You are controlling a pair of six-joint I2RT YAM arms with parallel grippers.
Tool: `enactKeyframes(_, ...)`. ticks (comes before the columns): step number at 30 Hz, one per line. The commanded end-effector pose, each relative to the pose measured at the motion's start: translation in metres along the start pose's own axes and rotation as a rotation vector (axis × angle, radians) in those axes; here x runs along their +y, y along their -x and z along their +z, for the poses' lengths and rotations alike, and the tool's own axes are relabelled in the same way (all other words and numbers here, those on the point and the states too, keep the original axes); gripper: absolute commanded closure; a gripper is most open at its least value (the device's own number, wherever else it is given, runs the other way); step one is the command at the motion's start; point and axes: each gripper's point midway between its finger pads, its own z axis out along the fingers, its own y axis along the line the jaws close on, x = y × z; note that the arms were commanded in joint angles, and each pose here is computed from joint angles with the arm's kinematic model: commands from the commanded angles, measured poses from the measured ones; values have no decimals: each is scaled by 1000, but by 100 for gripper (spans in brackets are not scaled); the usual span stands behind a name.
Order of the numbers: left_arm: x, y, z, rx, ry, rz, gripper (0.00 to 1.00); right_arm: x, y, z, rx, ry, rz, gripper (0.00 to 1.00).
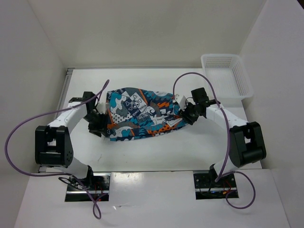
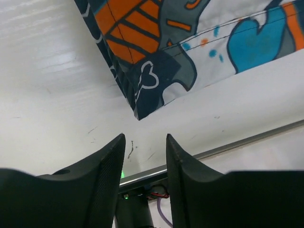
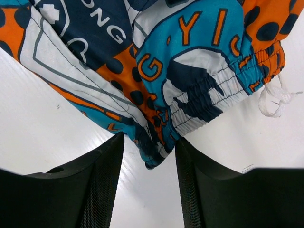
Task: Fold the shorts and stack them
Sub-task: Fold the shorts
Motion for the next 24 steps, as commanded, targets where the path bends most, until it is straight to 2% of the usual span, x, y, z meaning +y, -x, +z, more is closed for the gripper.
enactKeyframes(1, -11, 21, -16, -68, -98, -21, 52, -12, 19, -14, -47, -55, 14, 47)
enactKeyframes(2, -11, 31, -16, -91, -121, -24, 47, -7, 23, -13, -71, -27, 23, 47)
enactKeyframes(4, -17, 50, -16, -122, -164, -12, 43, -6, 34, -14, -106, -5, 55, 47)
enactKeyframes(7, -12, 73, 1, -103, -184, -19, 43, -2, 37, -11, -122, 15, 97, 45)
enactKeyframes(14, -1, 73, 35, -8, -180, -53, 48, -4, 37, -6, -130, 9, 106, 45)
enactKeyframes(17, -3, 65, 39, 37, -195, -70, 55, -6, 37, -4, -128, -1, 105, 45)
enactKeyframes(18, -3, 61, 41, 55, -197, -77, 59, -4, 34, -2, -121, 5, 117, 48)
enactKeyframes(19, -4, 61, 43, 63, -210, -81, 71, -7, 37, 0, -141, -10, 117, 52)
enactKeyframes(20, -7, 61, 43, 61, -225, -81, 79, -11, 37, 3, -139, -27, 126, 56)
enactKeyframes(21, -9, 61, 42, 60, -234, -82, 86, -14, 33, 5, -131, -50, 125, 68)
enactKeyframes(23, -11, 75, 38, 30, -252, -71, 97, -23, 36, 7, -140, -85, 129, 79)
enactKeyframes(24, -15, 82, 27, -10, -257, -56, 98, -26, 32, 10, -125, -100, 132, 88)
